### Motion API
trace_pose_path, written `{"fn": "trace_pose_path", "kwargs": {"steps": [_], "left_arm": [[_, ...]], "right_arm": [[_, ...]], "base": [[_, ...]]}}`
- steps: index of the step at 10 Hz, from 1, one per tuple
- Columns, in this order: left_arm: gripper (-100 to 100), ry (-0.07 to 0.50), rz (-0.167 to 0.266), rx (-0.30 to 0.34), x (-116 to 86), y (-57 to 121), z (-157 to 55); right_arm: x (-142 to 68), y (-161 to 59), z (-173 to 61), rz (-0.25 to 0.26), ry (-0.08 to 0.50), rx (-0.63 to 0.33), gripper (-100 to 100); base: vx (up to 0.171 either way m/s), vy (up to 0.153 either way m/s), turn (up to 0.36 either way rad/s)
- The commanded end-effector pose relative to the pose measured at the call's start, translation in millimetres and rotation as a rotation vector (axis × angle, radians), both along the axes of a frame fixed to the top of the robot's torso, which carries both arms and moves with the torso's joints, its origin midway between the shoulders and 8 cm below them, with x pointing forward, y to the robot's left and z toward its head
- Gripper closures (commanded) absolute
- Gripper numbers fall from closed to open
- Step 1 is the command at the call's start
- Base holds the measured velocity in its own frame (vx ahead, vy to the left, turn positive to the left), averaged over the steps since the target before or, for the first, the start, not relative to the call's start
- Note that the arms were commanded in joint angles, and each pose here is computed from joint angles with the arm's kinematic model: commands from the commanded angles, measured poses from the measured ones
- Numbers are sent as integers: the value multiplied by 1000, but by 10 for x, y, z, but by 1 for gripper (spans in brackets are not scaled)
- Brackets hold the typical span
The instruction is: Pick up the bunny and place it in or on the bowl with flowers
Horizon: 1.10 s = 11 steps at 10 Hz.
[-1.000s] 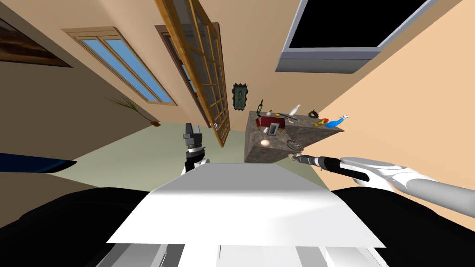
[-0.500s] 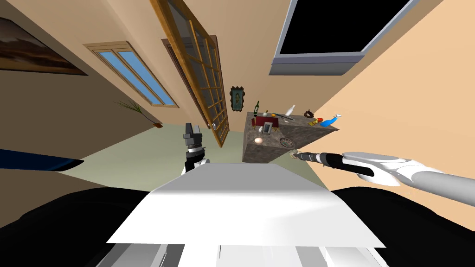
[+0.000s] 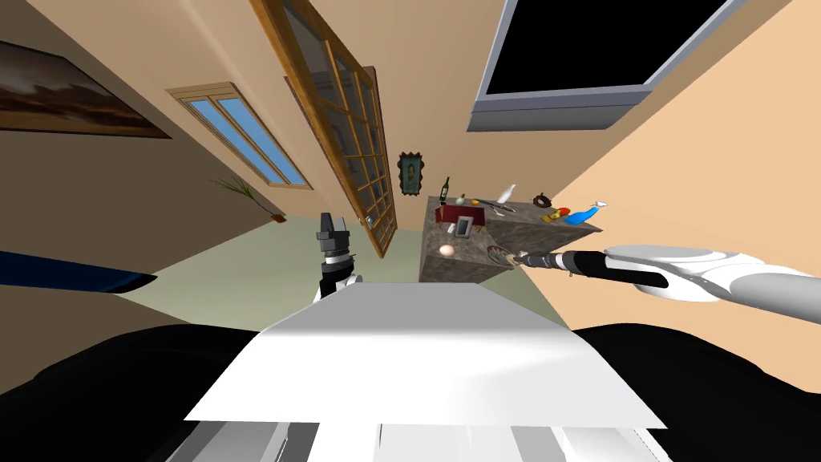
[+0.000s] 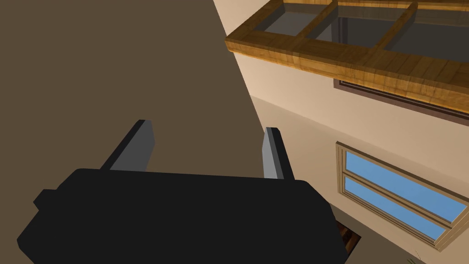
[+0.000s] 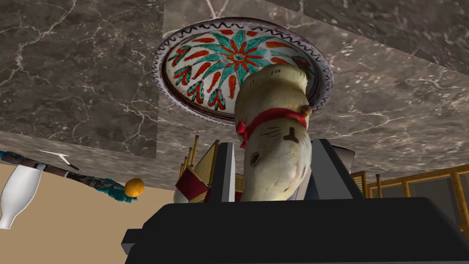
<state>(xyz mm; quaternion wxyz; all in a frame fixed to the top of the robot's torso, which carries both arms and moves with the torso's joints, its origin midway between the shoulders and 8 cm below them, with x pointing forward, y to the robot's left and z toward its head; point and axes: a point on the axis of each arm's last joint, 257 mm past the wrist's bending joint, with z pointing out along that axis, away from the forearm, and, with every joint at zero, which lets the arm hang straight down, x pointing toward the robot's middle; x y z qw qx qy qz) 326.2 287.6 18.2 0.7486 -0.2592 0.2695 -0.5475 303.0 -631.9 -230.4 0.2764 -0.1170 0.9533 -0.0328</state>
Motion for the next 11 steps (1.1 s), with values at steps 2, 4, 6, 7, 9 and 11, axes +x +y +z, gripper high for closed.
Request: {"fn": "trace_pose_path", "kwargs": {"steps": [2, 4, 6, 7, 9, 11], "left_arm": [[0, 0, 0, 0, 0, 0, 0], [0, 0, 0, 0, 0, 0, 0], [0, 0, 0, 0, 0, -1, 1], [0, 0, 0, 0, 0, -1, 1], [0, 0, 0, 0, 0, -1, 1], [0, 0, 0, 0, 0, 0, 0]], "right_arm": [[115, -69, 192, 35, -1, -37, 100], [109, -71, 185, 29, -4, -32, -100], [109, -71, 185, 29, -4, -32, -100], [109, -71, 185, 29, -4, -32, -100], [109, -71, 185, 29, -4, -32, 0], [193, -26, 285, 38, -5, -30, -100]], "base": [[82, -41, 41], [0, 0, 0], [0, 0, 0], [0, 0, 0], [0, 0, 0], [-10, -14, -53]]}}
